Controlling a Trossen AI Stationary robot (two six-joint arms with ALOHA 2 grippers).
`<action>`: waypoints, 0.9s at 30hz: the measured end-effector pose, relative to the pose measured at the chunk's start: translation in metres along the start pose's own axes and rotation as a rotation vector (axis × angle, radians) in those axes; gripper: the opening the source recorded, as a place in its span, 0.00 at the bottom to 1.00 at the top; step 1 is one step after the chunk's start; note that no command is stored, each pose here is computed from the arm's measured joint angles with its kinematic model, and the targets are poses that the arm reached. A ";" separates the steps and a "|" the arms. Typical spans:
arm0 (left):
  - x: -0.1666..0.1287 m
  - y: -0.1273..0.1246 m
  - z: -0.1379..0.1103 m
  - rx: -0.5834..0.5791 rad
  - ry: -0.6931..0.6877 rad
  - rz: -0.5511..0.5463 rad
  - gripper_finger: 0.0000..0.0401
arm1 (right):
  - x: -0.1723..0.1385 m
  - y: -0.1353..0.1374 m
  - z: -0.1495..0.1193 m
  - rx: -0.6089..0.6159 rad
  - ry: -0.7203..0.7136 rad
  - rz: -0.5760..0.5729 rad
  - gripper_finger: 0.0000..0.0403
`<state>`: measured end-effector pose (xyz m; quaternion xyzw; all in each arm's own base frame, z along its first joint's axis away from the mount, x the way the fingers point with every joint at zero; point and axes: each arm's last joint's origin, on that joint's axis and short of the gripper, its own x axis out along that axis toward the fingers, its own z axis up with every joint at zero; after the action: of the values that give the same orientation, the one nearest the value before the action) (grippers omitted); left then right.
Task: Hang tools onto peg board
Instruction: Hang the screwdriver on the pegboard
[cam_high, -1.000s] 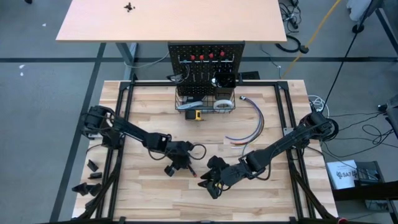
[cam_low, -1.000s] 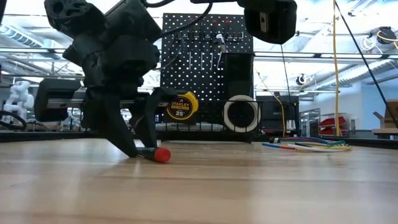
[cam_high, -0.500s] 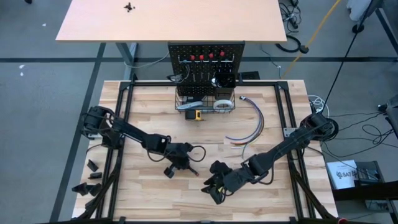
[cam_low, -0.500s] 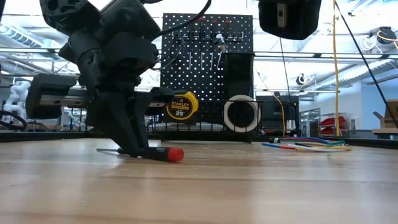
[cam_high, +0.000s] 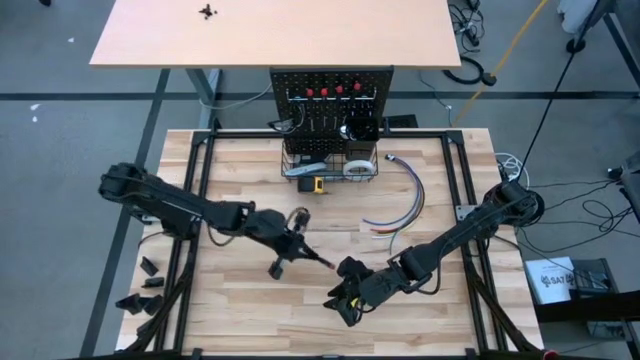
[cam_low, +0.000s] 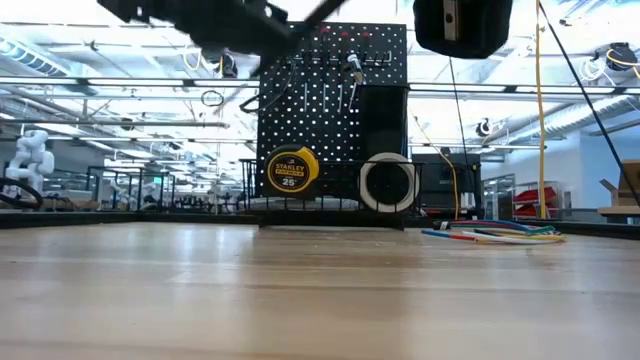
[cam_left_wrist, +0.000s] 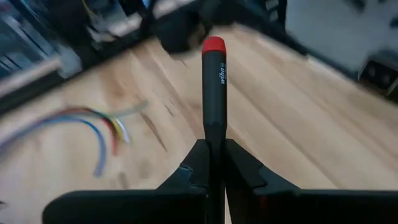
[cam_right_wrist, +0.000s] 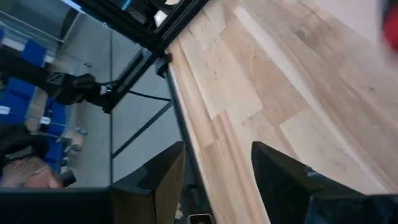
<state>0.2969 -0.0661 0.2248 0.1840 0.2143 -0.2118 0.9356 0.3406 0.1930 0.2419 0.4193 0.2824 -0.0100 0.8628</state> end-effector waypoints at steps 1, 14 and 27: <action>-0.007 0.002 0.005 0.002 -0.024 0.012 0.04 | -0.001 0.001 0.002 0.000 0.003 0.008 0.45; -0.086 0.025 0.057 -0.251 -0.458 0.242 0.04 | -0.062 0.036 0.049 -0.281 -0.354 0.134 0.45; -0.106 0.023 0.084 -0.349 -0.774 0.247 0.04 | -0.100 0.055 0.096 -0.662 -0.813 0.119 0.45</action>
<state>0.2479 -0.0498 0.3519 -0.0454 -0.1429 -0.1124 0.9823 0.3170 0.1368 0.3779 0.1022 -0.1112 -0.0330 0.9880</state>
